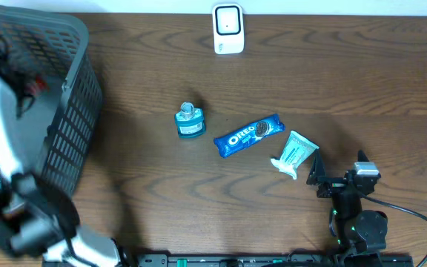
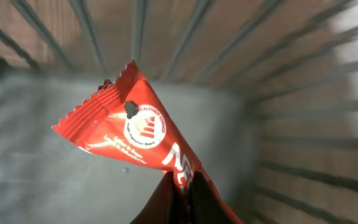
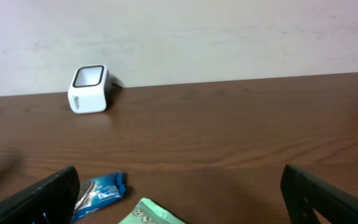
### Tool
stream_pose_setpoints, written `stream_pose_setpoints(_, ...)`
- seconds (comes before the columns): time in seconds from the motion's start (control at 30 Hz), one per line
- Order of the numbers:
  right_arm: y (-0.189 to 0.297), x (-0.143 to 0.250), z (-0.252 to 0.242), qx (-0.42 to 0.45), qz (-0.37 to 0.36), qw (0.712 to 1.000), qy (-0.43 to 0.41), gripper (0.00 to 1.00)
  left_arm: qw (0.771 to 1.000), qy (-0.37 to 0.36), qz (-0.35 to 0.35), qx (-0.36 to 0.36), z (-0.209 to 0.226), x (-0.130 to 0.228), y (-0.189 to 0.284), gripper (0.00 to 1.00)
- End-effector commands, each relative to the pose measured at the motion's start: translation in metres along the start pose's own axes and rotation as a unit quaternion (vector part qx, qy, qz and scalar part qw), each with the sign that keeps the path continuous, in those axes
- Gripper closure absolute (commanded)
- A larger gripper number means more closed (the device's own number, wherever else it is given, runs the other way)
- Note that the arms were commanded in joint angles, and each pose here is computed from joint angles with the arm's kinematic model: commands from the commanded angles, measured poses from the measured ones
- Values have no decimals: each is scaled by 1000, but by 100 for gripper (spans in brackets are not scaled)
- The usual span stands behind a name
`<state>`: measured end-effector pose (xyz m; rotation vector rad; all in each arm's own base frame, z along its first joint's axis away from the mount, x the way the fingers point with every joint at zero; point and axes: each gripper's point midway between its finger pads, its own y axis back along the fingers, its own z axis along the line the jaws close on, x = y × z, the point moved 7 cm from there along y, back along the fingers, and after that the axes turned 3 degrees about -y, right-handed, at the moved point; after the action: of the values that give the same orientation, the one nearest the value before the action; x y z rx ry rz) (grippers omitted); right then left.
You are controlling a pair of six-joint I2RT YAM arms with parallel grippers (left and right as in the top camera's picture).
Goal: Scan the item barcode
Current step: 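Carry the red stick out and set it below the Oreo pack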
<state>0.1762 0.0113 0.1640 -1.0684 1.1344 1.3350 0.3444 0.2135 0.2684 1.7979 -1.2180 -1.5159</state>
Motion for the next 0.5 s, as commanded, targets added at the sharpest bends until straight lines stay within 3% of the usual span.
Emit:
stream_pose_setpoints(0.0, 0, 1, 0, 2, 0, 1000, 7, 1, 994, -51, -21, 95, 0, -11, 72, 93)
stream_pose_setpoints(0.1, 0, 1, 0, 2, 0, 1000, 7, 1, 983, -89, -17, 161, 1, 1, 122, 93)
stream_pose_setpoints(0.27, 0, 1, 0, 2, 0, 1000, 7, 1, 960, -183, -4, 212, 5, 43, 179, 93)
stream_pose_setpoints(0.47, 0, 1, 0, 2, 0, 1000, 7, 1, 917, -324, 58, 226, 9, 107, 203, 93)
